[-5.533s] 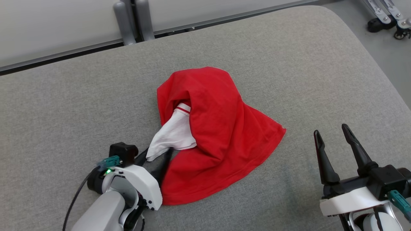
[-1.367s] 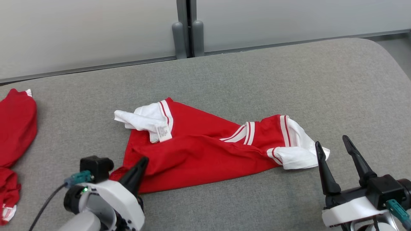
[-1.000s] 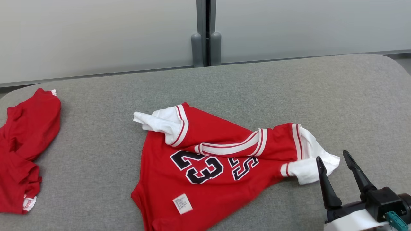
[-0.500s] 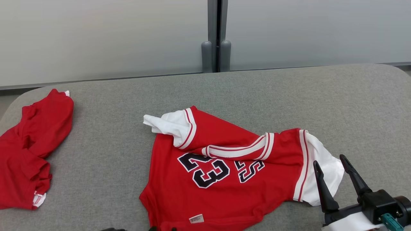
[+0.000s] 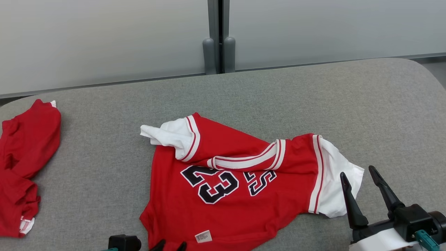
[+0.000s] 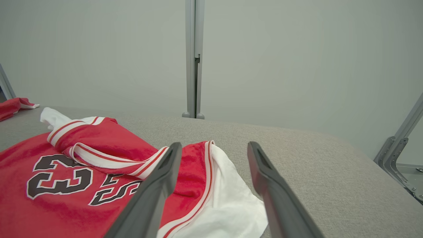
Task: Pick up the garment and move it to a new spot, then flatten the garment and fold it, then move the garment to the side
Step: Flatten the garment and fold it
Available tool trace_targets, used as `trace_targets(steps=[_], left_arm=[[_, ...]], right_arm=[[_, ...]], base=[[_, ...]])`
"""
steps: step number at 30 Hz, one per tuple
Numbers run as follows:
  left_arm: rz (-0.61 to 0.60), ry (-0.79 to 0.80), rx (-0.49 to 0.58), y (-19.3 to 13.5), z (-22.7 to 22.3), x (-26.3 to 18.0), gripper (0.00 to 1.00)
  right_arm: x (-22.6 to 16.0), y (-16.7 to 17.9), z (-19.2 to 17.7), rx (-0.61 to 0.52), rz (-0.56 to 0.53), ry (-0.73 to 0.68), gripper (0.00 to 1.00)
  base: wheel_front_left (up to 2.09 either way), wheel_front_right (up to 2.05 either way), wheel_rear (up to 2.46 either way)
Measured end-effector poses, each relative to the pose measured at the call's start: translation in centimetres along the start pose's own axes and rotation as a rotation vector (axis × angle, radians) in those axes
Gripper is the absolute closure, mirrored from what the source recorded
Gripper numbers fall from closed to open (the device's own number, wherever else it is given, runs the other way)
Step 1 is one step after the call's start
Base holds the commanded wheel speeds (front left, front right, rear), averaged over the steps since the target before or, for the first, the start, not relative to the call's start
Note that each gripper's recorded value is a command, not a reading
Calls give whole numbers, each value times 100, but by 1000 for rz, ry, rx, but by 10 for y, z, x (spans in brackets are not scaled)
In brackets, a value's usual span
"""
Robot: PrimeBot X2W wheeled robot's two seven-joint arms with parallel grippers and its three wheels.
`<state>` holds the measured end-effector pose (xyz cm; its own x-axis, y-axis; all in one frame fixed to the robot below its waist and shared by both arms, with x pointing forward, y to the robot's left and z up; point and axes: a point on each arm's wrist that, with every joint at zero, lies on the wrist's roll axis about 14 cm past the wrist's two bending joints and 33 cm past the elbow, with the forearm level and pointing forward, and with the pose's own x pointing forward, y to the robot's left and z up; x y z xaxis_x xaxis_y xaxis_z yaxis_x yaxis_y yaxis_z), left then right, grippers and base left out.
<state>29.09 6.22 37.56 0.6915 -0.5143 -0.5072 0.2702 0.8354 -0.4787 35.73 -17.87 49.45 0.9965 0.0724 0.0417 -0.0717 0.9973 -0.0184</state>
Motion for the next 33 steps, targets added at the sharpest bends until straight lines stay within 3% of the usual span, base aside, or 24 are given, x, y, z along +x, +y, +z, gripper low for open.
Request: trace_targets(steps=[1,3,4,13,18,19,20,21,25,29,31,33], left_arm=[[-4,5,-5,0,-1,0,2],[-12,23,-6,0,-4,0,73],[-24,31,-12,-2,-5,0,100],[-104,22,-2,-23,-7,-15,100],[-171,152,-18,-42,-45,-48,100],[-174,176,-31,-44,-51,-54,77],[-178,188,-48,-46,-55,-59,12],[-177,199,-67,-47,-58,-62,0],[-182,186,-121,-51,-56,-70,0],[-186,79,-129,-49,-25,-67,0],[-134,-25,-130,-37,4,-60,0],[-56,-97,-60,-14,31,-50,0]], right_arm=[[0,-1,0,0,-2,0,0],[0,-1,0,3,-4,0,0],[0,-1,0,4,-3,-1,0],[0,5,1,12,12,-4,0],[0,9,1,11,26,-6,0],[0,10,1,12,30,-6,0],[1,11,1,12,33,-6,0],[1,12,1,12,35,-6,0],[2,14,1,12,42,-6,0],[2,14,0,9,43,-2,0],[3,13,-1,8,40,0,0],[4,13,-1,8,39,0,0]], base=[[0,0,0],[0,0,0],[0,0,0],[0,0,0],[0,0,0],[0,0,0],[0,0,0],[0,0,0],[0,0,0],[0,0,0],[0,0,0],[0,0,0]])
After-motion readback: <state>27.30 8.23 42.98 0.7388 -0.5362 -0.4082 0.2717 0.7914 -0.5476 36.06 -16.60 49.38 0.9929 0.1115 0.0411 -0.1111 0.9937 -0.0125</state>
